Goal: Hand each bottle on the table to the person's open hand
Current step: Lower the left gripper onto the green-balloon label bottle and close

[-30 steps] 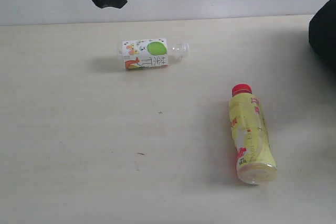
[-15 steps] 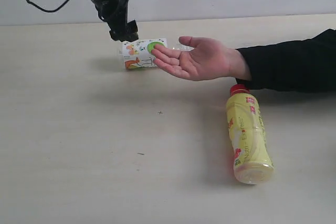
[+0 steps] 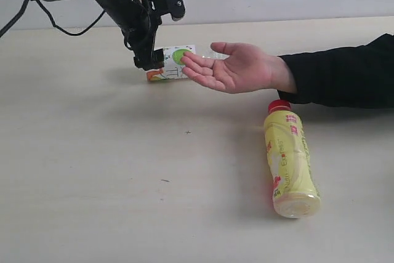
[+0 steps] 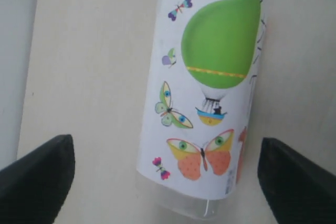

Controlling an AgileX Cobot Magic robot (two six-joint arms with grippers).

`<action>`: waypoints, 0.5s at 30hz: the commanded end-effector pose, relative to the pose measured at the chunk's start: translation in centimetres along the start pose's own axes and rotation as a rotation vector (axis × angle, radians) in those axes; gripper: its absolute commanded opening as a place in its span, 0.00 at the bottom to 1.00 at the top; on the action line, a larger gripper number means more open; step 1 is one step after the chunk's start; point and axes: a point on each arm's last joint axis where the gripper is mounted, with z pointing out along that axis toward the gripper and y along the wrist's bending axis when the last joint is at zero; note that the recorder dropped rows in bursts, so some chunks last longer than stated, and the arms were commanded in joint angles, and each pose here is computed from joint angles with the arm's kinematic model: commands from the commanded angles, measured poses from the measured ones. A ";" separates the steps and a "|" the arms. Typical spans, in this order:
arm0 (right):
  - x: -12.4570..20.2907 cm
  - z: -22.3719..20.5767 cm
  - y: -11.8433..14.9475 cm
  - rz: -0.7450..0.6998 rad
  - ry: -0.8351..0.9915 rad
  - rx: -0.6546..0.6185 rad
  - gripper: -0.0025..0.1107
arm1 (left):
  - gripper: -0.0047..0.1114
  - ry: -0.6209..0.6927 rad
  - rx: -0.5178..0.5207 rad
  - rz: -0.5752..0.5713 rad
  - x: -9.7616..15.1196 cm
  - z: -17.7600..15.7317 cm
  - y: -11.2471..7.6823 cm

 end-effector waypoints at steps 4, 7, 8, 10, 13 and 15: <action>0.1 0.0 0.0 -0.002 -0.007 0.000 0.02 | 0.81 -0.009 -0.001 0.024 0.0 1.8 -0.4; 0.1 0.0 0.0 -0.002 -0.007 0.000 0.02 | 0.81 -0.008 0.001 0.042 0.0 2.0 -0.5; 0.1 0.0 0.0 -0.002 -0.007 0.000 0.02 | 0.81 -0.011 0.002 0.040 0.0 2.0 -0.5; 0.1 0.0 0.0 -0.002 -0.007 0.000 0.02 | 0.81 -0.012 0.000 0.047 0.0 2.0 -0.5; 0.1 0.0 0.0 -0.002 -0.007 0.000 0.02 | 0.81 -0.017 -0.003 0.046 0.0 2.0 -0.5; 0.1 0.0 0.0 -0.002 -0.007 0.000 0.02 | 0.81 -0.018 -0.004 0.046 0.0 2.1 -0.5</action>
